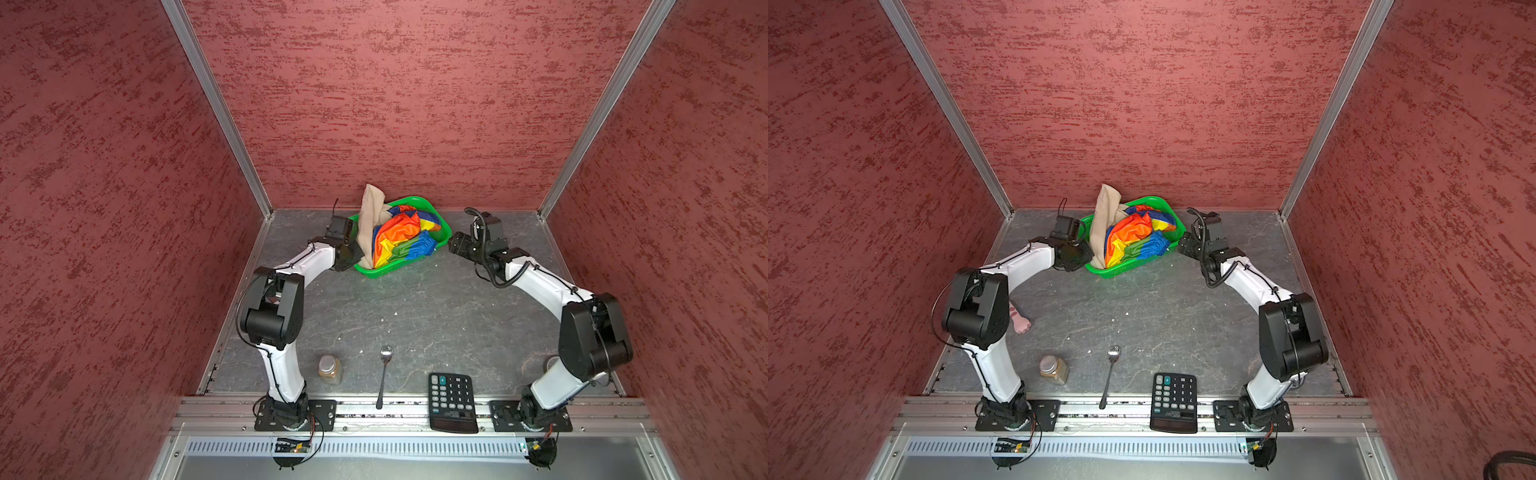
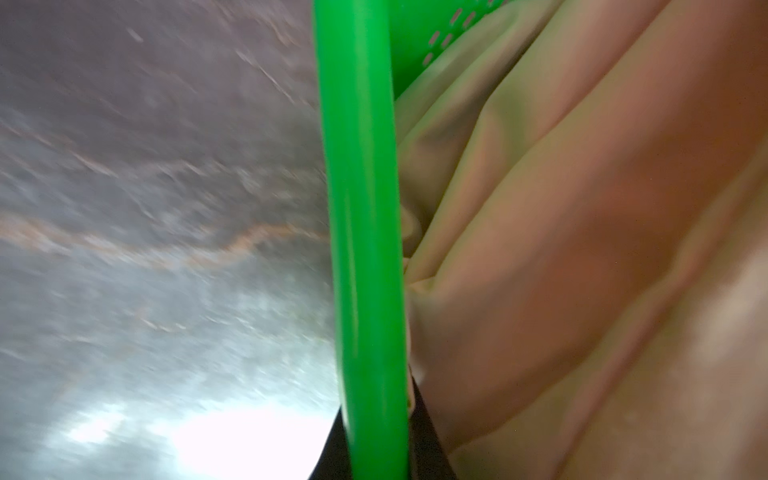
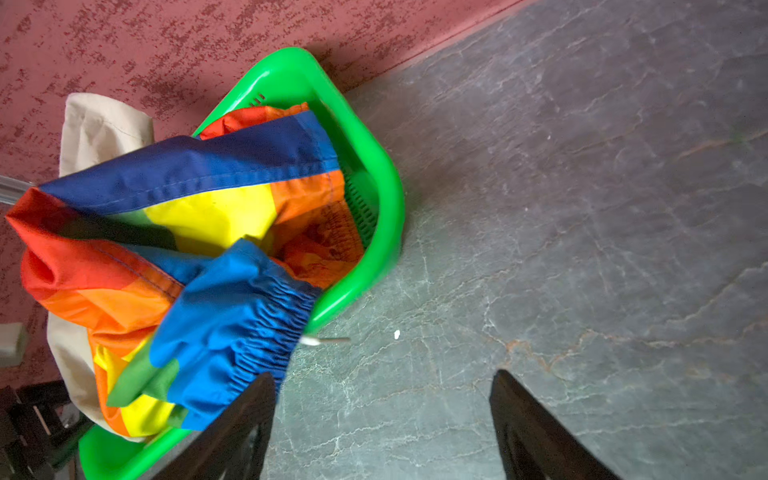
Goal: Fold and stack the shorts
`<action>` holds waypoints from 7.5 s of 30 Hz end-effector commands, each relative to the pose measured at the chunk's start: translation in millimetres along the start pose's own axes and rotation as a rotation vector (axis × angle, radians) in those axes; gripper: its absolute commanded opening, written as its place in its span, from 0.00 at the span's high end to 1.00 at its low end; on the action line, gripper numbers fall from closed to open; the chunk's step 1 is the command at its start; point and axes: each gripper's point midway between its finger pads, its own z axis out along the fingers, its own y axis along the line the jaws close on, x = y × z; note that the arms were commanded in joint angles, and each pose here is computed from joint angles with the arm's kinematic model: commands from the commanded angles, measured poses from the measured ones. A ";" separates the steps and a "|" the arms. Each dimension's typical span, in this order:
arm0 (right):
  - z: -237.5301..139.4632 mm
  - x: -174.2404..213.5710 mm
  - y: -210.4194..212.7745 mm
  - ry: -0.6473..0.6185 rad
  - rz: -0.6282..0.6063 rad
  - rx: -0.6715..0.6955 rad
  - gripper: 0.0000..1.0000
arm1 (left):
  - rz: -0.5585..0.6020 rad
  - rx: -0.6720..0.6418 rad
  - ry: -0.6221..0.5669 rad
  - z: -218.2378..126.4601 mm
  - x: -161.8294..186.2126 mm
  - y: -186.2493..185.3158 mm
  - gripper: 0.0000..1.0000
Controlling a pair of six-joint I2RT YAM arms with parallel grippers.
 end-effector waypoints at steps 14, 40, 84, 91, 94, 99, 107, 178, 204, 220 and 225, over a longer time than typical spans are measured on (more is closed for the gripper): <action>-3.5 10.2 -53.3 0.098 0.216 0.057 0.11 | 0.202 0.354 0.562 -30.2 235.0 -184.2 0.25; -114.8 0.3 -131.3 0.022 0.273 0.236 0.11 | 0.363 0.437 0.158 -37.1 57.4 -195.2 0.40; -116.3 -146.1 -184.9 -0.162 0.149 0.495 0.01 | 0.455 0.599 0.366 -82.7 203.3 -260.6 0.20; -72.4 -93.8 -125.1 -0.023 0.011 0.378 0.02 | 0.395 0.555 0.386 -30.2 180.1 -255.3 0.22; -56.8 -78.2 -133.1 0.016 0.054 0.387 0.02 | 0.380 0.568 0.445 -14.9 197.7 -264.2 0.23; -35.6 -88.0 -147.7 0.024 0.129 0.360 0.17 | 0.407 0.590 0.495 -11.7 235.2 -278.2 0.25; -54.9 -164.1 -123.0 -0.076 0.113 0.300 0.77 | 0.483 0.631 0.596 -21.9 300.4 -297.2 0.26; -302.9 -334.4 -38.1 -0.834 -0.039 0.322 1.00 | 0.449 0.628 0.532 7.5 280.1 -312.0 0.56; -427.8 -245.9 274.0 -0.696 -0.413 -1.226 1.00 | 0.258 0.786 0.201 -123.1 91.4 -266.0 0.00; -323.3 -243.6 300.0 -0.587 -0.368 -1.111 1.00 | -0.129 0.377 -0.139 -139.2 -29.2 -22.9 0.01; -275.9 -173.4 343.9 -0.402 -0.497 -1.142 1.00 | -0.265 0.271 -0.231 -155.0 -50.5 34.7 0.00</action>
